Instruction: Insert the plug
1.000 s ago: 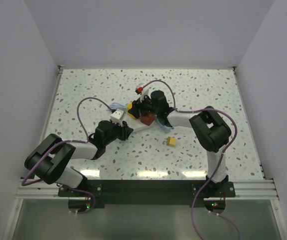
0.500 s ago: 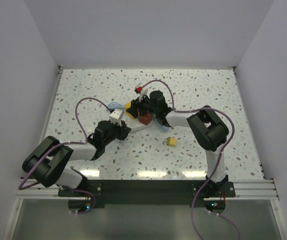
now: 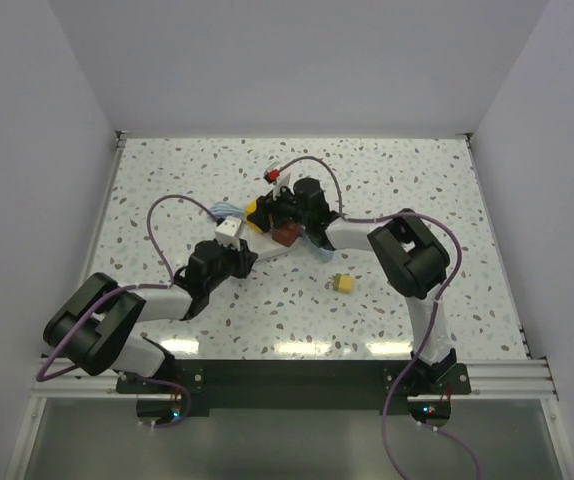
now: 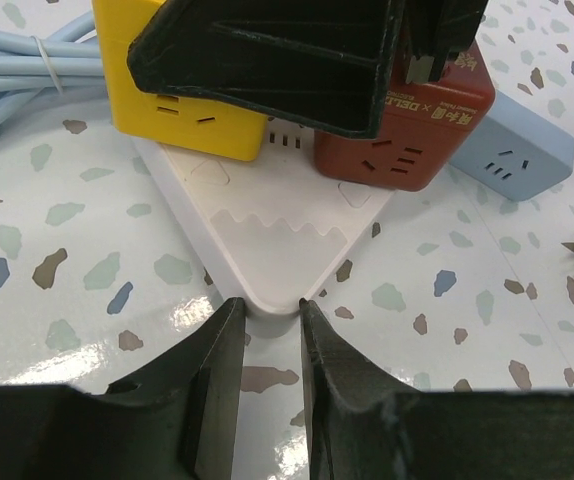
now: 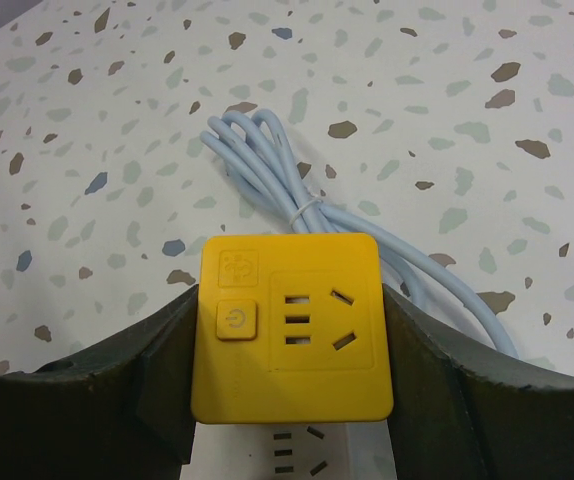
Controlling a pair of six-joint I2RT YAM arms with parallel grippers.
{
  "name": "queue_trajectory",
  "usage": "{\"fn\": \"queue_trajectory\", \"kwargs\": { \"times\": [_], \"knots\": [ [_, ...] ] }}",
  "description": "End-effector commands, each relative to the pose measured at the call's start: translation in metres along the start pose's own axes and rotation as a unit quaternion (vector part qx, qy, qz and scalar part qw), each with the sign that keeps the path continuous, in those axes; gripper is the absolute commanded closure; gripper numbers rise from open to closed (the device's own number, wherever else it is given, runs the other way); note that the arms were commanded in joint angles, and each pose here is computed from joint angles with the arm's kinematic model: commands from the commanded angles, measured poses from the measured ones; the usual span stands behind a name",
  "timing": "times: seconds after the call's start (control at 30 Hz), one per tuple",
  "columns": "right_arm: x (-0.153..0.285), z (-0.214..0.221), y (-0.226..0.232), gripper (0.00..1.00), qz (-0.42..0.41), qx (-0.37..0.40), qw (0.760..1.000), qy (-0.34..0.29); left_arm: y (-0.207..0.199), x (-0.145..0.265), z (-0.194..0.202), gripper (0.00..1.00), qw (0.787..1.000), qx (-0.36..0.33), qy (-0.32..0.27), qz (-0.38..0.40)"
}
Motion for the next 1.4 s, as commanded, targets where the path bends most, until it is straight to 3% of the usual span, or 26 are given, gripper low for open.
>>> {"fn": "queue_trajectory", "kwargs": {
  "times": [0.0, 0.23, 0.27, 0.33, 0.37, 0.47, 0.57, 0.73, 0.87, 0.97, 1.37],
  "knots": [
    [0.134, 0.323, 0.010, 1.00, 0.104, -0.186, 0.818, 0.534, 0.007, -0.002, 0.021, 0.77, 0.999, -0.002, 0.051, -0.019],
    [0.144, 0.313, 0.015, 1.00, 0.119, -0.189, 0.818, 0.529, 0.009, -0.011, 0.021, 0.75, 0.998, -0.004, 0.056, -0.027],
    [0.148, 0.311, 0.015, 1.00, 0.128, -0.190, 0.817, 0.529, 0.010, -0.012, 0.021, 0.66, 0.998, -0.001, 0.057, -0.029],
    [0.144, 0.290, 0.020, 1.00, 0.128, -0.188, 0.833, 0.504, 0.009, -0.011, 0.019, 0.58, 0.998, 0.000, 0.053, -0.028],
    [0.144, 0.283, 0.023, 1.00, 0.128, -0.189, 0.838, 0.496, 0.009, -0.010, 0.020, 0.47, 0.998, 0.002, 0.052, -0.027],
    [0.145, 0.260, 0.029, 1.00, 0.127, -0.187, 0.851, 0.474, 0.008, -0.003, 0.015, 0.35, 0.999, 0.004, 0.038, -0.023],
    [0.150, 0.245, 0.033, 1.00, 0.133, -0.180, 0.855, 0.467, 0.004, 0.000, 0.014, 0.32, 0.999, 0.004, 0.032, -0.011],
    [0.158, 0.240, 0.037, 1.00, 0.139, -0.173, 0.850, 0.478, 0.004, 0.004, 0.022, 0.35, 0.999, 0.007, 0.036, -0.011],
    [0.161, 0.237, 0.038, 1.00, 0.142, -0.167, 0.845, 0.488, -0.001, 0.008, 0.024, 0.49, 0.999, -0.001, 0.032, 0.010],
    [0.161, 0.237, 0.040, 1.00, 0.137, -0.168, 0.837, 0.502, -0.005, 0.009, 0.026, 0.55, 0.999, -0.015, 0.032, 0.028],
    [0.177, 0.247, 0.056, 1.00, 0.112, -0.175, 0.804, 0.558, -0.014, 0.012, 0.022, 0.66, 0.997, -0.039, 0.009, 0.067]
  ]
}}
Point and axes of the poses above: each gripper's point midway between its finger pads, its own x axis back along the fingers, its own y axis along the line the jaws close on, z = x × y, the point moved 3 cm from there along x, back along the fingers, and after that the axes turned 10 degrees about -x, right-handed, at the moved point
